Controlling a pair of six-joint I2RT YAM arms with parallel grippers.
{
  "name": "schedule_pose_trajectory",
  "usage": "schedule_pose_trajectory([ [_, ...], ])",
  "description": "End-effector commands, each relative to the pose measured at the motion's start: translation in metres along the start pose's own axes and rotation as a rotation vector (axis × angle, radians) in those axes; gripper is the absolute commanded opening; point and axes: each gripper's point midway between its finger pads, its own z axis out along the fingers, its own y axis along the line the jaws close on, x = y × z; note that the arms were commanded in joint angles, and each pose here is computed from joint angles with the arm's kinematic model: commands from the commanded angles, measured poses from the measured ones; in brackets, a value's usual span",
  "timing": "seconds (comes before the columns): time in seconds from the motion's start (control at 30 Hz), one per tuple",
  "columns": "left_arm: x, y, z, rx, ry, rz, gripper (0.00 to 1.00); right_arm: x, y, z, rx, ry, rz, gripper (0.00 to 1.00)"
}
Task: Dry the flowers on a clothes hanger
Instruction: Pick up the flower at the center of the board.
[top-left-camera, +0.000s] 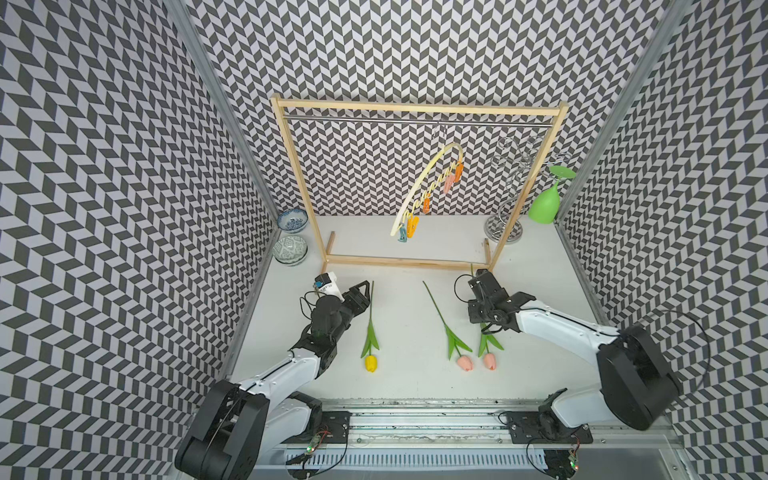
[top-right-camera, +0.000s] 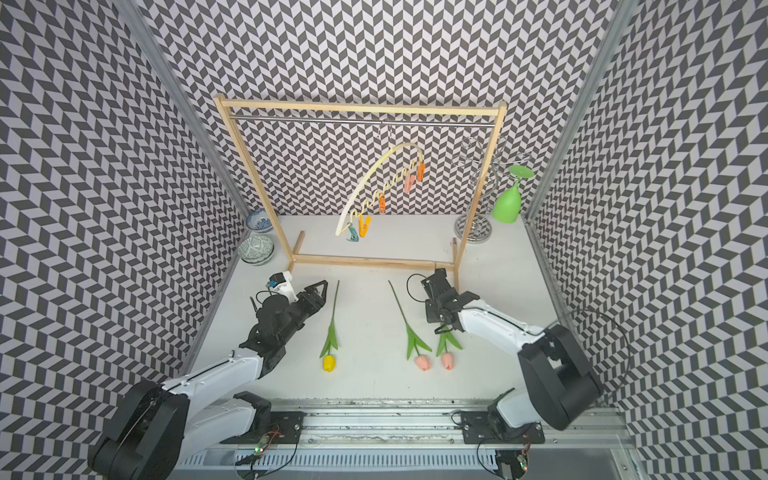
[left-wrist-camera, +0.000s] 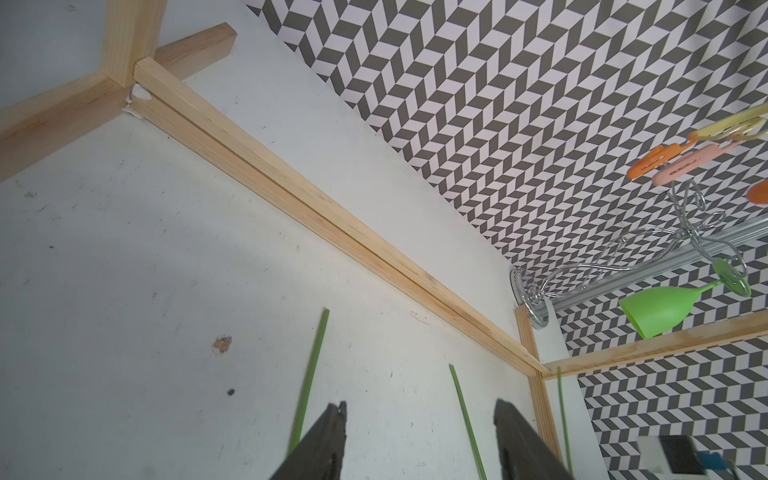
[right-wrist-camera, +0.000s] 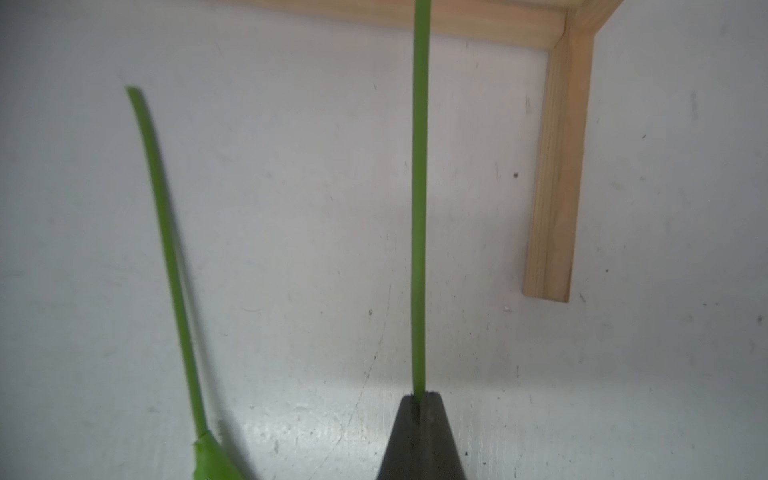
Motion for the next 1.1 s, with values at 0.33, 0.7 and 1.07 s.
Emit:
schedule_pose_trajectory([
  [0.33,-0.025,-0.039,0.015,0.054,0.008,0.100,0.74,-0.075,0.040,-0.132,-0.534,-0.601,0.153,0.00],
  [0.7,-0.109,-0.115,-0.011,0.298,-0.209,0.066,0.85,-0.115,0.095,-0.177,-0.819,-0.616,0.070,0.00],
  [1.07,-0.164,-0.156,-0.017,0.501,-0.247,0.060,0.85,-0.138,0.120,-0.190,-0.899,-0.585,0.088,0.00],
])
